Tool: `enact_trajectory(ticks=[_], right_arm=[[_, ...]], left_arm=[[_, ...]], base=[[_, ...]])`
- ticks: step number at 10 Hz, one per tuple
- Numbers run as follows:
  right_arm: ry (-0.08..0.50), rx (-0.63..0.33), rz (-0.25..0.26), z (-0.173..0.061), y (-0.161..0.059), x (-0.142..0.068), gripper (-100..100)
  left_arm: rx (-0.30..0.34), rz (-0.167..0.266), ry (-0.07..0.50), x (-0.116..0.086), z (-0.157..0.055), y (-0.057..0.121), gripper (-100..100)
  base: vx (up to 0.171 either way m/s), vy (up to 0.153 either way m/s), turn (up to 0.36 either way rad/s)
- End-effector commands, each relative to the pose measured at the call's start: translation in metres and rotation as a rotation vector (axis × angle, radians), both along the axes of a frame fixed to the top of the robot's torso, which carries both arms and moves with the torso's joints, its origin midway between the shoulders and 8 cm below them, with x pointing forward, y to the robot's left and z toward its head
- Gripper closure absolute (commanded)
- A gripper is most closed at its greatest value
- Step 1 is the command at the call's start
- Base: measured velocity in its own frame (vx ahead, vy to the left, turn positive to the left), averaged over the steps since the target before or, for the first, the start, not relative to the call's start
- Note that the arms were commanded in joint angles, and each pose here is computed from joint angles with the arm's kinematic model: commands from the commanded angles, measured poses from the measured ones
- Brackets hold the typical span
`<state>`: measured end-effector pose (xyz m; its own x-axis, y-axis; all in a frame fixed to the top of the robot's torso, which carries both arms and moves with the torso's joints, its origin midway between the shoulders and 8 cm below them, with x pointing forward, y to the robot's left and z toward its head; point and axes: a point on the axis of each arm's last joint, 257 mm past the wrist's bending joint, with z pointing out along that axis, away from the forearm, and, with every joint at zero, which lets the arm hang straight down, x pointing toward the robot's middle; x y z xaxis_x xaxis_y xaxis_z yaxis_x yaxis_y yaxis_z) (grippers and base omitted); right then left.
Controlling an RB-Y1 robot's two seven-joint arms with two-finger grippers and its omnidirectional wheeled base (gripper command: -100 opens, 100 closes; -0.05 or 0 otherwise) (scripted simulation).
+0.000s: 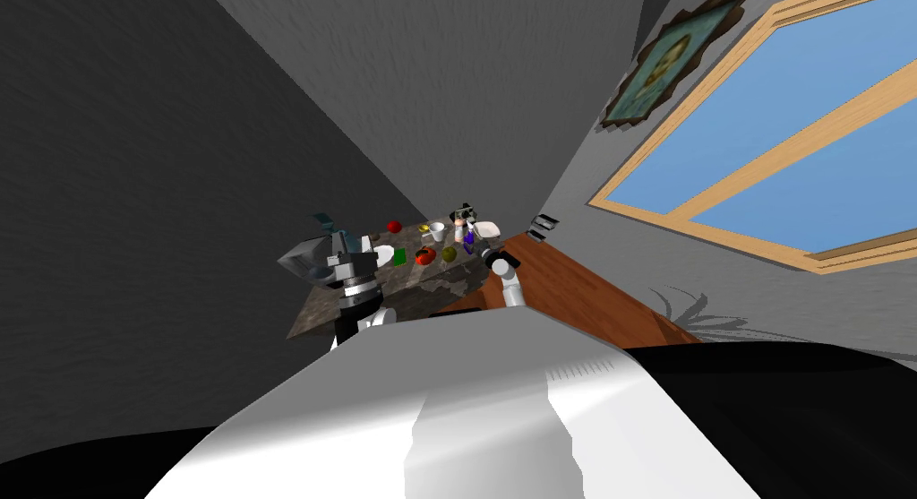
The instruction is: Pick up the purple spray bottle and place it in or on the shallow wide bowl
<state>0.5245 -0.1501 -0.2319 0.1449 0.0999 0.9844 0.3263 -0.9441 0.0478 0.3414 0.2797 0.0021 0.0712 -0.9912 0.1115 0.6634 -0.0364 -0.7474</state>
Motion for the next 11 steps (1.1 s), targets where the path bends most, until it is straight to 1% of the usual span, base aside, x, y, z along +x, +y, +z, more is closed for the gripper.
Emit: enact_trajectory(ticks=[1,5,6,7,8,9,10,11], right_arm=[[0.0,0.0,0.0,0.0,0.0,0.0,100],[0.0,0.001,0.0,0.0,0.0,0.0,100],[0.0,0.001,0.0,0.0,0.0,0.0,0],[0.0,0.001,0.0,0.0,0.0,0.0,100],[0.0,0.001,0.0,0.0,0.0,0.0,0],[0.009,-0.043,0.002,-0.006,-0.015,0.0,100],[0.018,-0.063,0.001,-0.01,-0.024,0.001,100],[0.029,-0.092,0.0,-0.015,-0.037,0.001,100]], left_arm=[[0.0,0.0,0.0,0.0,0.0,0.0,0],[0.0,0.0,0.0,0.0,0.0,0.0,0],[0.0,0.0,0.0,0.0,0.0,0.0,0],[0.0,0.0,0.0,0.0,0.0,0.0,0],[0.0,0.0,0.0,0.0,0.0,0.0,0],[0.0,0.0,0.0,0.0,0.0,0.0,0],[0.0,0.0,0.0,0.0,0.0,0.0,0],[0.0,0.0,0.0,0.0,0.0,0.0,0]], base=[[0.0,0.0,0.0],[0.0,0.0,0.0],[0.0,0.0,0.0],[0.0,0.0,0.0],[0.0,0.0,0.0],[-0.027,0.02,0.025],[-0.058,0.03,0.022],[-0.072,0.037,-0.008]])
